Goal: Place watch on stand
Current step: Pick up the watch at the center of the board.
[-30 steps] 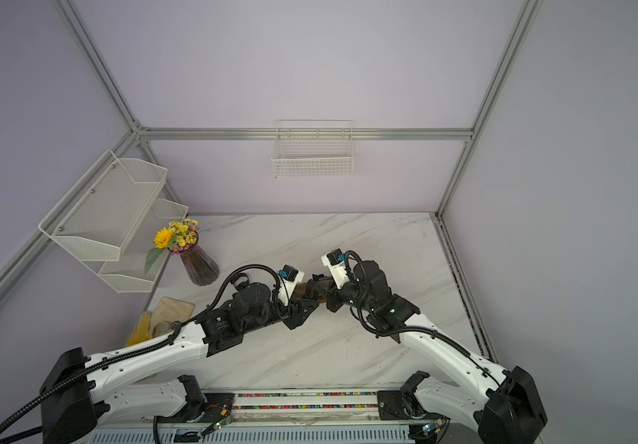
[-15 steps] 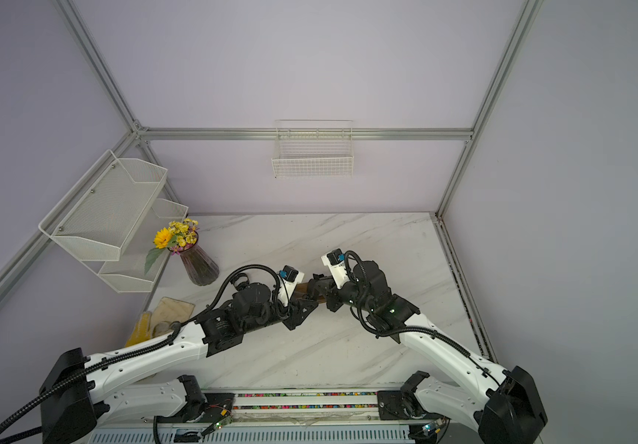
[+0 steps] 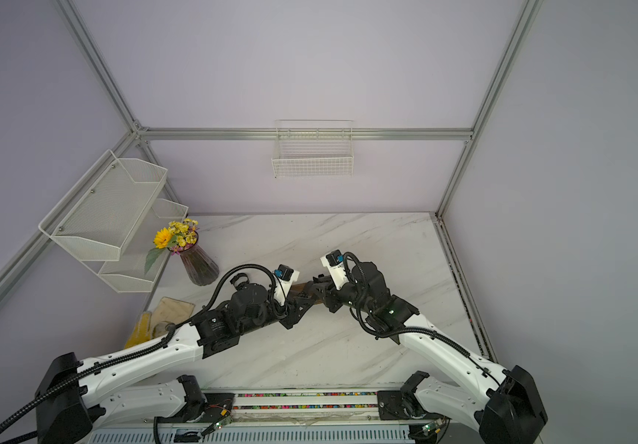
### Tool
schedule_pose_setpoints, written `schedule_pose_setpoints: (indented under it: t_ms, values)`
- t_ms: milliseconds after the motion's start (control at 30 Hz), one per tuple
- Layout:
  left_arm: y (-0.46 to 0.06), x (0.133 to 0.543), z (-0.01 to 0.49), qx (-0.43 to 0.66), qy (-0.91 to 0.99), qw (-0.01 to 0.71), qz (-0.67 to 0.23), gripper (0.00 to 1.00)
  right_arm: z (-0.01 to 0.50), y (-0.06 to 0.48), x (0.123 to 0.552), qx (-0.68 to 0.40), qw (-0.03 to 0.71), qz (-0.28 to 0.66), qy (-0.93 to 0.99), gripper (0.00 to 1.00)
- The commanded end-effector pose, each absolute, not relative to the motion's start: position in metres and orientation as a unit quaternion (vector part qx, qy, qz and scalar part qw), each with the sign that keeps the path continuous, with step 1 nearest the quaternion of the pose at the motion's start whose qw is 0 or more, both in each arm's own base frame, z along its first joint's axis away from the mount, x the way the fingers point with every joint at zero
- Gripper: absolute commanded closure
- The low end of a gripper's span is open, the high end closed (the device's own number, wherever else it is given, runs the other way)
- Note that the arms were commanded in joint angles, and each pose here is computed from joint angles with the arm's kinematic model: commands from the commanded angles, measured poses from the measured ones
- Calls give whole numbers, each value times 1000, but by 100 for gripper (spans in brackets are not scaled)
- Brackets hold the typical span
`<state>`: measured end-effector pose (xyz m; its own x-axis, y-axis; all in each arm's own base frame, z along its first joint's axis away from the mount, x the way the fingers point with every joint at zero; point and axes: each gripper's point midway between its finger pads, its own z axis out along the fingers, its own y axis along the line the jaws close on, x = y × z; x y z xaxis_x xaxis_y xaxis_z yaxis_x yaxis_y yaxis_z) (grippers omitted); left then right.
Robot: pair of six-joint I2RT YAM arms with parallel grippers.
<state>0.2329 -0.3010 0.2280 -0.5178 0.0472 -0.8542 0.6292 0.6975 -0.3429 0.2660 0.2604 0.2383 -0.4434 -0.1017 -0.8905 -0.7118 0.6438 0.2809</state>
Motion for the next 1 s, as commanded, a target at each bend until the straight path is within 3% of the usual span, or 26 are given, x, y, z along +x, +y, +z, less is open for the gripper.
schedule_pose_setpoints:
  t_ms: [0,67,167,467,967]
  values:
    - [-279,245,253,153,812,469,-311,66,242,256,261,-257,467,330,779,48]
    - [-266,246,244,136,828,460,-291,66,245,255,257,-260,469,335,775,40]
    - [-241,248,229,102,853,440,-260,67,247,251,255,-257,470,332,776,36]
    - [-172,271,179,-2,915,358,-185,68,251,236,258,-230,494,310,779,35]
    - [-199,319,151,-19,941,285,-180,71,251,229,252,-224,502,308,777,35]
